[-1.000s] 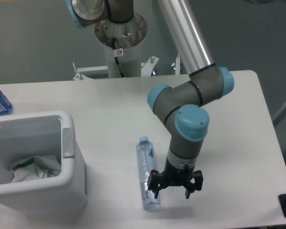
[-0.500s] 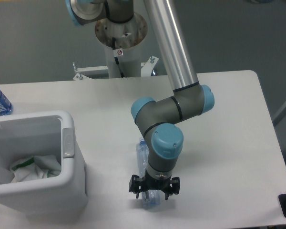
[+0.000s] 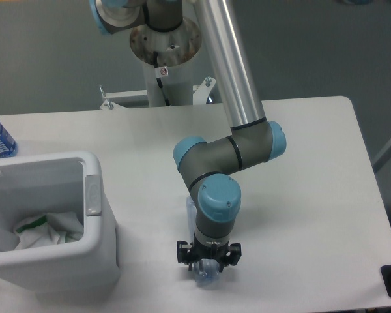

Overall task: Place the trash in the trash can
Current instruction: 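Lower the gripper onto the bottle's end and close on it, then lift the bottle upright and carry it over the trash bin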

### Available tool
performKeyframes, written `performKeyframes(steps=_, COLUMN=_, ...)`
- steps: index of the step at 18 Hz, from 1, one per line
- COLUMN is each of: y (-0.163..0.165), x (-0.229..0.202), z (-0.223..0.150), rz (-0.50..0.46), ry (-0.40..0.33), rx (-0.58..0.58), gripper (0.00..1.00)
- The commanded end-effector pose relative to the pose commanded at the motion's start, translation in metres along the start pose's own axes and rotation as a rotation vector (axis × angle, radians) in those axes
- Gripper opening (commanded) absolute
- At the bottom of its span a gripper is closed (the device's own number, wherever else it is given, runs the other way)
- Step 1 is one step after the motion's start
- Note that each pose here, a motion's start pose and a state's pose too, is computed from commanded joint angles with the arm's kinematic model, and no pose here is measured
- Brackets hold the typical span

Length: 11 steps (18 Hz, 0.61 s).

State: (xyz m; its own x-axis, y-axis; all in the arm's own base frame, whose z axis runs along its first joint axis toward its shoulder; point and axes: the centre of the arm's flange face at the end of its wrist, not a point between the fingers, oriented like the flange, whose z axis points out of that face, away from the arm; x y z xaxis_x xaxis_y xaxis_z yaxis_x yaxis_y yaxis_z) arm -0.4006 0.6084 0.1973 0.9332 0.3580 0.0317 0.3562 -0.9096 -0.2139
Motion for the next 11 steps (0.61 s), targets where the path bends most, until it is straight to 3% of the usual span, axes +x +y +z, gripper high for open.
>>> performKeyframes(steps=5, y=-0.010, x=-0.005, z=-0.038, rz=-0.002, ry=-0.023, rx=0.059, gripper=0.46)
performKeyframes(steps=8, y=-0.025, x=-0.026, z=-0.117, rz=-0.027, ry=-0.037, rx=0.197, gripper=0.46)
performKeyframes(steps=11, y=-0.046, x=-0.045, z=-0.211, rz=-0.138, ry=0.051, rx=0.409, gripper=0.46)
